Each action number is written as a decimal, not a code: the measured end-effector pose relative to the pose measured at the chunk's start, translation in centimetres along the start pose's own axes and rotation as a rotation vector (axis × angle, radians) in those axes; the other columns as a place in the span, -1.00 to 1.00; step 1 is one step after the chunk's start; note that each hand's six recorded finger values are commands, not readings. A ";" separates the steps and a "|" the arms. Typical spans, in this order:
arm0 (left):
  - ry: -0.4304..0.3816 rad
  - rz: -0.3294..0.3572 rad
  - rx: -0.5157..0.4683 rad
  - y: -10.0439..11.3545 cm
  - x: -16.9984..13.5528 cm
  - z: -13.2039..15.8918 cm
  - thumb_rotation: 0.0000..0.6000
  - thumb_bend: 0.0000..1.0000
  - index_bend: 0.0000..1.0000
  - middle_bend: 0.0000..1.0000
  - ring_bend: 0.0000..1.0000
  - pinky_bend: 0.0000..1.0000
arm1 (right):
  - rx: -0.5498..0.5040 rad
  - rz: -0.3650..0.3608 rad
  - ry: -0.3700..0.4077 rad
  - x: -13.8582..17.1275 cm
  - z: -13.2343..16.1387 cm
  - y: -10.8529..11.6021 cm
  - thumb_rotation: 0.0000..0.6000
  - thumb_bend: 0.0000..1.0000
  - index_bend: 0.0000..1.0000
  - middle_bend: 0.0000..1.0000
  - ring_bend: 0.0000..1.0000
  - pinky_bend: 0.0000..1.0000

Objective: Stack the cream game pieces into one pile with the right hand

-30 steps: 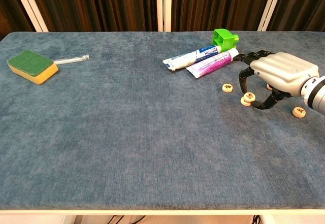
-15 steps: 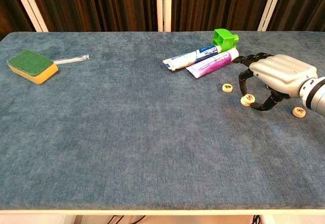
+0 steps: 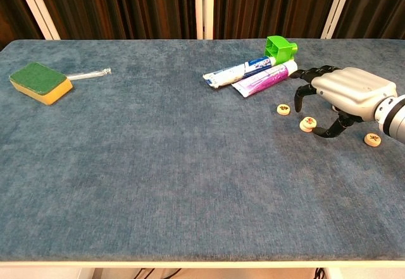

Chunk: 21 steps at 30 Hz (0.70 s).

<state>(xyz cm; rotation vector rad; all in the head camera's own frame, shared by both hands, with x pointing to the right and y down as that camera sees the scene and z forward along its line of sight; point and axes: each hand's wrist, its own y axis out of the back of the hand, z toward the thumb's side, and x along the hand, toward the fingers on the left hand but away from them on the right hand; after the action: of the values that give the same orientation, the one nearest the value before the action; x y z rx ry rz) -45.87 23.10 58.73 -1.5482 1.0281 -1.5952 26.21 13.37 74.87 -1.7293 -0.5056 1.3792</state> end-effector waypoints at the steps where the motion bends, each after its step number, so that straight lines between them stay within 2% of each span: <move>1: 0.000 0.001 -0.001 0.0 0.0 0.0 1.00 -0.78 -1.00 -1.00 -1.00 -1.00 | 0.000 -0.002 0.000 0.0 0.0 0.1 1.00 -0.51 -0.29 -1.00 -1.00 -1.00; 6: 0.000 0.000 -0.001 0.0 0.0 0.0 1.00 -0.78 -1.00 -1.00 -1.00 -1.00 | -0.016 -0.019 0.001 0.2 -0.1 0.8 1.00 -0.51 -0.29 -1.00 -1.00 -1.00; 14: -0.003 0.005 -0.005 0.2 0.1 0.0 1.00 -0.78 -1.00 -1.00 -1.00 -1.00 | -0.054 -0.102 -0.006 -0.5 -0.8 4.4 1.00 -0.51 -0.29 -1.00 -1.00 -1.00; 21: -0.005 0.009 -0.004 0.5 0.1 0.1 1.00 -0.78 -1.00 -1.00 -1.00 -1.00 | -0.030 -0.064 -0.029 -3.1 -0.8 4.6 1.00 -0.51 -0.29 -1.00 -1.00 -1.00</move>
<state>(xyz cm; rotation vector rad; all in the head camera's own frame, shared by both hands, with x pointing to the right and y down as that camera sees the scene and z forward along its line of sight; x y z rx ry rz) -45.81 22.83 58.36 -1.5471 1.0350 -1.5831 25.16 8.19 73.01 -1.7047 -0.5957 1.3594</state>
